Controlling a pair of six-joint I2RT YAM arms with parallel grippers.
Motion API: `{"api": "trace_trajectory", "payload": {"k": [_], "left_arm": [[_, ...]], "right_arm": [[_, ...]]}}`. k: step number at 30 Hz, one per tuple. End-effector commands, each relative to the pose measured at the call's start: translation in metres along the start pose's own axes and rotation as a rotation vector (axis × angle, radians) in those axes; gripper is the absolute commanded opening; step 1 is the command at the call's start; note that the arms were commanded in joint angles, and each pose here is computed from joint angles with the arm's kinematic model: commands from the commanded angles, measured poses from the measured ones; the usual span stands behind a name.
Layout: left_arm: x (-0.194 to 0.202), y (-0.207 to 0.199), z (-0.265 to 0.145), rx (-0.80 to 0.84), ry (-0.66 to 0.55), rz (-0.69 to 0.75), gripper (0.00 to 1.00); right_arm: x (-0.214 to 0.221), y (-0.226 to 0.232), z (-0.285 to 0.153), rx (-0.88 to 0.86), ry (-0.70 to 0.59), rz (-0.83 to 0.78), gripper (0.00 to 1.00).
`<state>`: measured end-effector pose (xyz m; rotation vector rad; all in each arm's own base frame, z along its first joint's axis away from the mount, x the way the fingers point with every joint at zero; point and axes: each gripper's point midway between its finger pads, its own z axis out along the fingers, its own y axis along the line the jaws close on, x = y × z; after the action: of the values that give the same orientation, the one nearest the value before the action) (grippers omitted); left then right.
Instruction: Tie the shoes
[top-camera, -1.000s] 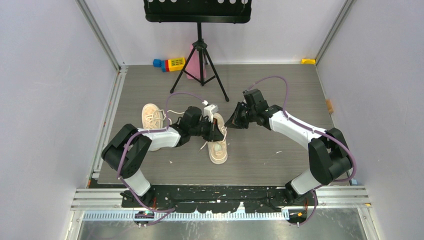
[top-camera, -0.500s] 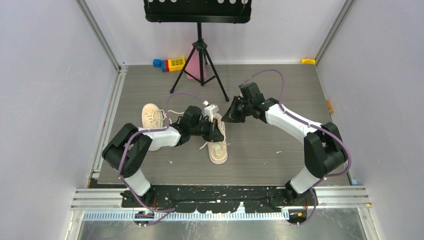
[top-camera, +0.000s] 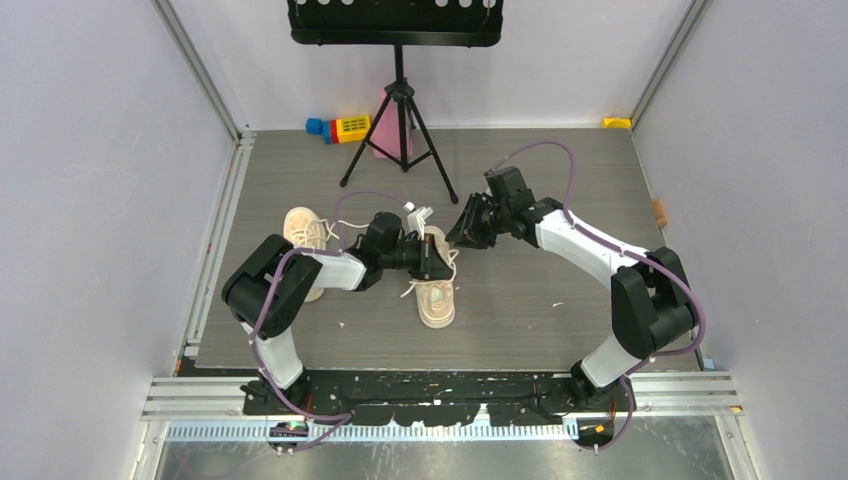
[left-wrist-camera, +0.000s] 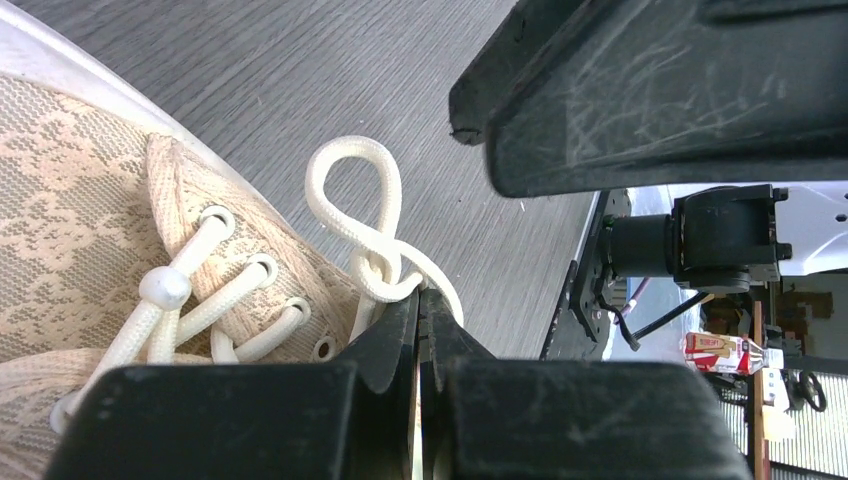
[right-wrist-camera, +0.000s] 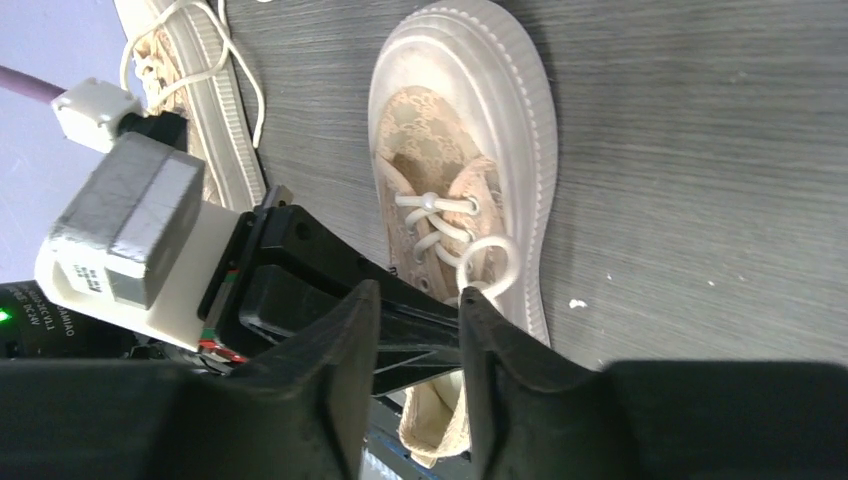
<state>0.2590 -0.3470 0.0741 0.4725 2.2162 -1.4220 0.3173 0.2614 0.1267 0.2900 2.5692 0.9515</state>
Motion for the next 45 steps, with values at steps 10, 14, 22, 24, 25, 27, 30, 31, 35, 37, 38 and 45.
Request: {"api": "trace_trajectory", "payload": {"k": [10, 14, 22, 24, 25, 27, 30, 31, 35, 37, 38, 45], "left_arm": [[-0.010, -0.005, -0.006, 0.009, -0.027, 0.048, 0.00], [-0.011, -0.006, -0.007, 0.006, -0.027, 0.051, 0.00], [-0.009, -0.007, -0.010, -0.001, -0.018, 0.046, 0.00], [-0.009, -0.008, -0.010, 0.002, -0.019, 0.048, 0.00], [-0.010, -0.008, -0.011, 0.001, -0.021, 0.048, 0.00], [-0.010, -0.008, -0.011, 0.002, -0.020, 0.049, 0.00], [-0.010, -0.008, -0.011, 0.002, -0.022, 0.051, 0.00], [-0.010, -0.008, -0.012, 0.002, -0.022, 0.050, 0.00], [-0.010, -0.008, -0.012, 0.003, -0.021, 0.050, 0.00], [-0.010, -0.008, -0.012, 0.003, -0.020, 0.050, 0.00], [-0.010, -0.008, -0.012, 0.003, -0.021, 0.050, 0.00], [-0.010, -0.007, -0.011, 0.009, -0.016, 0.050, 0.00]], "right_arm": [[0.015, -0.036, -0.030, 0.007, -0.044, 0.006, 0.33], [0.031, -0.039, -0.020, -0.059, -0.006, 0.041, 0.33], [0.046, -0.038, -0.005, -0.144, 0.031, 0.062, 0.40], [0.048, -0.040, -0.002, -0.141, 0.038, 0.066, 0.40], [0.050, -0.042, 0.000, -0.137, 0.049, 0.073, 0.40], [0.047, -0.037, 0.003, -0.159, 0.039, 0.069, 0.40], [0.047, -0.038, 0.007, -0.152, 0.044, 0.074, 0.39], [0.047, -0.038, 0.008, -0.153, 0.046, 0.076, 0.38], [0.047, -0.038, 0.010, -0.152, 0.052, 0.081, 0.36], [0.048, -0.038, 0.011, -0.157, 0.056, 0.085, 0.35], [0.048, -0.038, 0.011, -0.155, 0.057, 0.089, 0.35], [0.051, -0.032, 0.011, -0.192, 0.070, 0.088, 0.37]]}}
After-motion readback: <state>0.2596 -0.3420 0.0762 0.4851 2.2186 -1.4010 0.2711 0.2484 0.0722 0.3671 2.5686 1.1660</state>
